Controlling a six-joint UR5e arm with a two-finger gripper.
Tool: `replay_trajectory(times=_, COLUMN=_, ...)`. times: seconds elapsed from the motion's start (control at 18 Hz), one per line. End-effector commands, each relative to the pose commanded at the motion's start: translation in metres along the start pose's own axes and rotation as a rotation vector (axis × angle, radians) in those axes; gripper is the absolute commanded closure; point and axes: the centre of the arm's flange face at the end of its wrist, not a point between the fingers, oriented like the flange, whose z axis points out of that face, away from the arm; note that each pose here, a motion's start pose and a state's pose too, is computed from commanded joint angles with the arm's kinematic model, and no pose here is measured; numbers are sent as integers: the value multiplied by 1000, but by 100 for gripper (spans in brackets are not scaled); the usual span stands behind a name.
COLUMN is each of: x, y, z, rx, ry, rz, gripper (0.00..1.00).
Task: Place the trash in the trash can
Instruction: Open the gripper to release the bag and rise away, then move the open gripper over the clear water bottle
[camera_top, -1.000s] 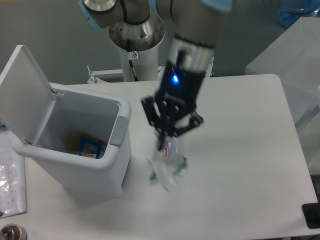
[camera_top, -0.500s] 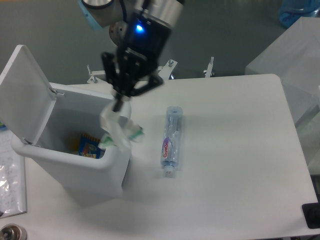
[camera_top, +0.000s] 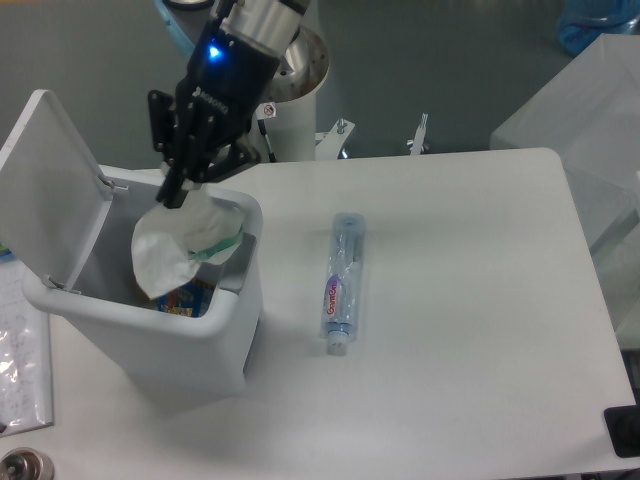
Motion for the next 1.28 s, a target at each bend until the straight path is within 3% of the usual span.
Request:
replay_trajectory(times=0.33, x=-34, y=16, z=-13, rx=3, ry=-38, rz=-60, gripper=1)
replay_trajectory(times=0.56, x=-99, y=59, z=-39, rx=0, ry=-113, rz=-250, gripper=0)
replay_trajectory(times=1.0, x=-229, y=148, z=-31, rx=-35, ry=-151, rz=-402, gripper=0)
replay_trajectory(times=1.11, x=-244, y=171, z=-17, rx=-113, ry=-171, rz=-423, gripper=0)
replay_trajectory(times=1.28, x=-256, y=214, z=7, rx=-328, ry=-218, rz=-412, gripper=0)
